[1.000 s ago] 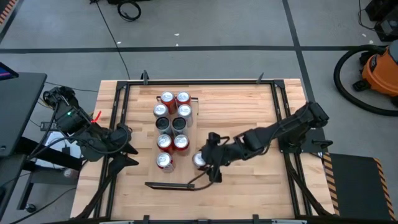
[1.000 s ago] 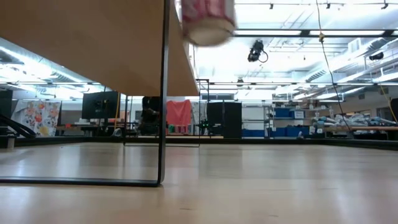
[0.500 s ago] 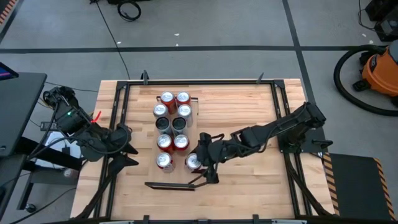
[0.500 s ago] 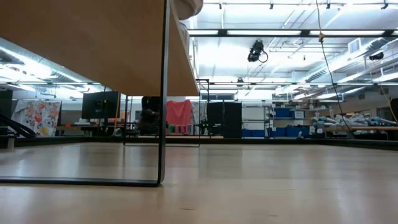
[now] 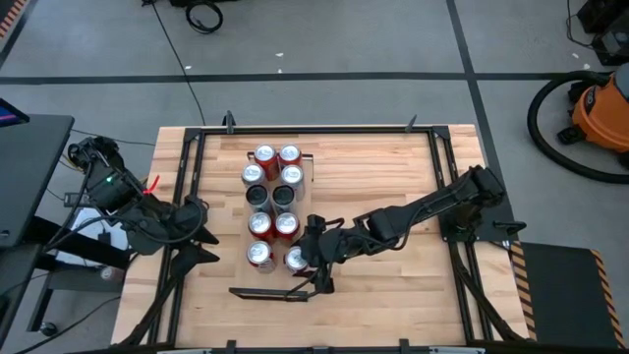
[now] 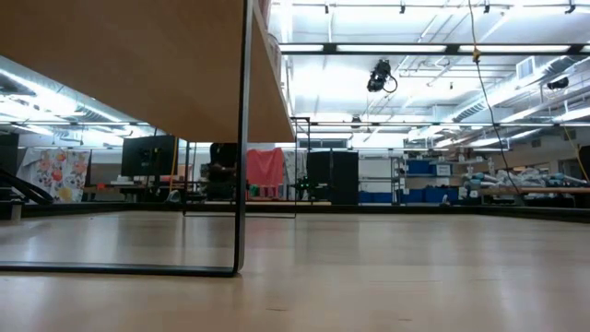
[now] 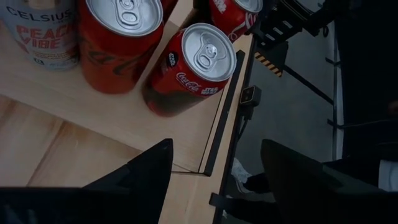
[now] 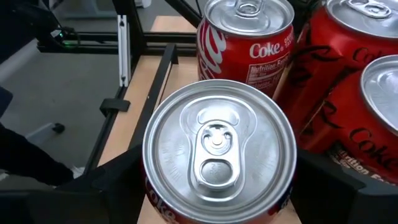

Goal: Pick and place cans onto a shelf
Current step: Put the red and white soda can on the shelf aligned with the other red and white pattern soda can, then adjust the red-silver soda can on the shelf

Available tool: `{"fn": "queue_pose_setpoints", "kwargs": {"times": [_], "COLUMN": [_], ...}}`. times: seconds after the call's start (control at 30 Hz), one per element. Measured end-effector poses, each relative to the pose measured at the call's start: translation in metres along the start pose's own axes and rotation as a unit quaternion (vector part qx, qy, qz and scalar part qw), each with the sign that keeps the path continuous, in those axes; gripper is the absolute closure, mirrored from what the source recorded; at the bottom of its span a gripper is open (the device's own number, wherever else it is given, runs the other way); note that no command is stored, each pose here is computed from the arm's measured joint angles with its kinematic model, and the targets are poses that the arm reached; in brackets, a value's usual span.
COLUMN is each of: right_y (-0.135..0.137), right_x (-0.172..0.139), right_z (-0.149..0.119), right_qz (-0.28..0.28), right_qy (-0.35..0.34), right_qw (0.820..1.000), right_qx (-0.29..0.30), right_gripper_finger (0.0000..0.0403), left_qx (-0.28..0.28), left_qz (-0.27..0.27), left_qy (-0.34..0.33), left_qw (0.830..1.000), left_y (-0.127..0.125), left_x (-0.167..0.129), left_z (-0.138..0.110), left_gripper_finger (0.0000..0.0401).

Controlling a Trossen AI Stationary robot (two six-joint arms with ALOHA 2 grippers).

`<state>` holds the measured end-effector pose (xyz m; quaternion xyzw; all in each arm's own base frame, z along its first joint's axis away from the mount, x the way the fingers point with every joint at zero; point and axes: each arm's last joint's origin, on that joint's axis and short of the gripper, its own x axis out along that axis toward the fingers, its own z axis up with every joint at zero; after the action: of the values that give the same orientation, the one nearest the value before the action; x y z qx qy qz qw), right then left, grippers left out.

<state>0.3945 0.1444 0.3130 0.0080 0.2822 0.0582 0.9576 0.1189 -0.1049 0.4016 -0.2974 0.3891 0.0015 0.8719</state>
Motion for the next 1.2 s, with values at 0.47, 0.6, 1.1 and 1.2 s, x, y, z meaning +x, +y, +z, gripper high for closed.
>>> {"fn": "queue_pose_setpoints", "kwargs": {"times": [0.47,0.6,1.1,1.2], "right_y": [-0.009,-0.01,-0.001,-0.006], "right_x": [0.009,0.008,-0.019,-0.032], "right_z": [0.003,0.006,0.044,0.057], "right_qz": [-0.008,-0.033,-0.097,-0.103], "right_qy": [-0.019,-0.036,-0.11,-0.094], "right_qw": [1.0,0.999,0.987,0.989], "right_qx": [0.014,-0.004,-0.059,-0.043], "right_gripper_finger": [0.0029,0.0025,0.0048,0.0052], "left_qx": [0.003,0.003,0.021,0.032], "left_qz": [0.0,0.0,-0.026,-0.015], "left_qy": [0.0,0.0,-0.02,-0.04], "left_qw": [1.0,1.0,0.999,0.999], "left_y": [0.0,0.0,-0.006,-0.006], "left_x": [0.0,0.0,0.001,0.001], "left_z": [0.0,0.0,0.003,0.004], "left_gripper_finger": [0.0145,0.0145,0.0145,0.0145]}}
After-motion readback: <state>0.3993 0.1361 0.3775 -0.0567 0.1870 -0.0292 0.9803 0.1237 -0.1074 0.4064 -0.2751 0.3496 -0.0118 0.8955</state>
